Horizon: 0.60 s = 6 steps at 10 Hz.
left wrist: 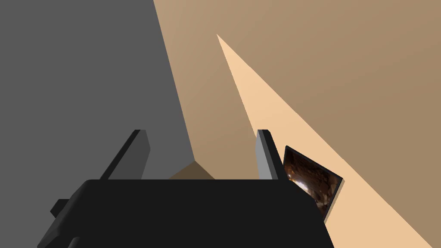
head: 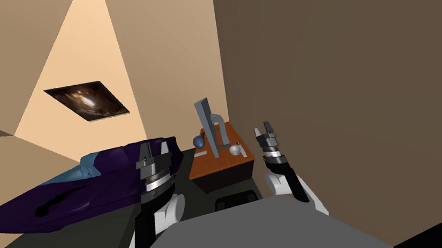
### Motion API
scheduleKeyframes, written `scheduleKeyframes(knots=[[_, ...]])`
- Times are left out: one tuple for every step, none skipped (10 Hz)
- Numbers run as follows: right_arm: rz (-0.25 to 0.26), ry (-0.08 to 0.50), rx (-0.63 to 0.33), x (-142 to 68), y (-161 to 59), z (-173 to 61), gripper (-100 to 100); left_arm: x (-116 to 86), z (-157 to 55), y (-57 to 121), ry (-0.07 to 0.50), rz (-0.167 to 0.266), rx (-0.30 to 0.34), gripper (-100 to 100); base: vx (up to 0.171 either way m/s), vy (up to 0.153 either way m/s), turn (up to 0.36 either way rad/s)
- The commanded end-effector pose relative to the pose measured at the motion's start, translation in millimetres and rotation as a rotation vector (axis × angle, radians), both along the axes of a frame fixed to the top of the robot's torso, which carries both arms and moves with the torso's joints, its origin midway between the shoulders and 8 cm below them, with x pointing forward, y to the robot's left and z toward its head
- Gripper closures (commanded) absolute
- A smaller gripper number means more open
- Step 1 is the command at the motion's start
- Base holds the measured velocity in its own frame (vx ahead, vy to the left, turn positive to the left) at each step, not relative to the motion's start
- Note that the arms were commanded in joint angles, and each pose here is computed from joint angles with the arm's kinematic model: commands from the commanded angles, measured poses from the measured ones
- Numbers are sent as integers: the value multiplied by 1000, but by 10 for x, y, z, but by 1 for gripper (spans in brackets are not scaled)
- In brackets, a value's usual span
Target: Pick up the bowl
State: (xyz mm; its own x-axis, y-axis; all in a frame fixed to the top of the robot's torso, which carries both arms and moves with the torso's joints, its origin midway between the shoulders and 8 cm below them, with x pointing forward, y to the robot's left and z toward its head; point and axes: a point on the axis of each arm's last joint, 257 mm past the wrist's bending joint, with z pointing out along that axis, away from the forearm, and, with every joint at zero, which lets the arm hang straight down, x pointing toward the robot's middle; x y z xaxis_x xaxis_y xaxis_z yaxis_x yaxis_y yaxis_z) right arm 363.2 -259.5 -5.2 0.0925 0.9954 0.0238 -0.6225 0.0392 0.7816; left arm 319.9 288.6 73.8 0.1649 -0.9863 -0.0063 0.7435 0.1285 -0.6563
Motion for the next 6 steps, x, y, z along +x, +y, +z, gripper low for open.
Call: scheduleKeyframes(knots=[[26,33,-44,51,102,-92,-100,0,0,0,0,0,0,0,-28,25,80],[40,54,-69,83,163,-154,-100,0,0,0,0,0,0,0,-55,52,105],[55,80,-98,119,234,-232,-100,0,0,0,0,0,0,0,-61,55,80],[72,109,-131,159,314,-325,-100,0,0,0,0,0,0,0,-63,47,81],[89,140,-169,200,399,-432,-100,0,0,0,0,0,0,0,-88,54,123],[106,175,-210,242,488,-554,-100,0,0,0,0,0,0,0,-102,53,152]])
